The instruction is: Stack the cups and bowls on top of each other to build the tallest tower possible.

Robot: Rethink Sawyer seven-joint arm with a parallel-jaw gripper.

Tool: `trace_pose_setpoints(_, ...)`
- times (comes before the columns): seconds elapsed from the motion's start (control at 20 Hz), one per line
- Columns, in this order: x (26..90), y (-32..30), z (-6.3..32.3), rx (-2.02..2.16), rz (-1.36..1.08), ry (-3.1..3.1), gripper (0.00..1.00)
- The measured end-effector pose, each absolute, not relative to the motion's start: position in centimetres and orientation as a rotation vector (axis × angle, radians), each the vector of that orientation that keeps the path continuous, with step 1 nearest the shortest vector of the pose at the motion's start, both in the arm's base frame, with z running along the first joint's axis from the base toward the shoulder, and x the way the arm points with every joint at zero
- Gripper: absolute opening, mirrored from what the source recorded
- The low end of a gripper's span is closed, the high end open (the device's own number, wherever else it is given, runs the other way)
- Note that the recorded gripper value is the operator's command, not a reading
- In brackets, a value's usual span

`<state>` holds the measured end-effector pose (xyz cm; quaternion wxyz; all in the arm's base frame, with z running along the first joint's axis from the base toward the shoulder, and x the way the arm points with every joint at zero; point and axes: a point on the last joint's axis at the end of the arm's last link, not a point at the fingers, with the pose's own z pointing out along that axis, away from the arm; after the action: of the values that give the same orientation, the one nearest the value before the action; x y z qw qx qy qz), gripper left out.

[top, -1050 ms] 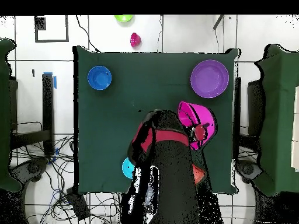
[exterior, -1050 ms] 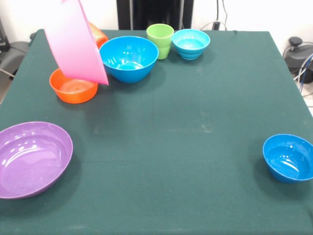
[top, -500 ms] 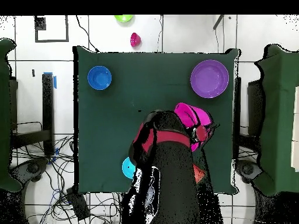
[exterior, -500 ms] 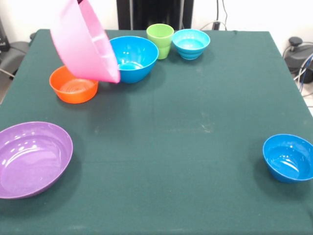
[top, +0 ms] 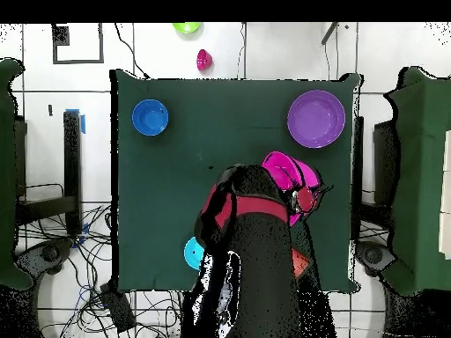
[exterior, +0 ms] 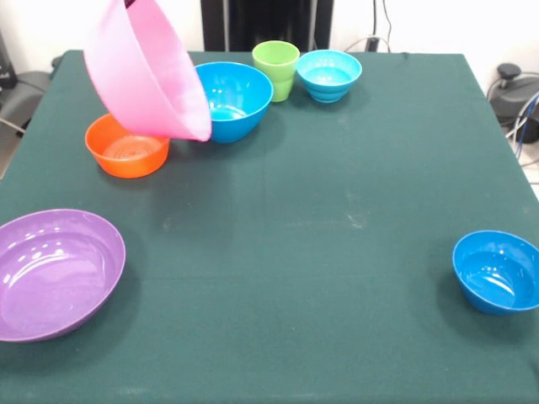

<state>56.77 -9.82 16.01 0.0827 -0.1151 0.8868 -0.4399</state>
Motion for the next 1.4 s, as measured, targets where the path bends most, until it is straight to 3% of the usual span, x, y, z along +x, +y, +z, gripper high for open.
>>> trace_pose_setpoints(0.75, 56.8, -7.4, 13.7, -0.596, -1.45, 2.468, 1.0)
trace_pose_setpoints(1.4, 55.1, -6.7, 10.1, -0.388, -1.404, 2.425, 1.0)
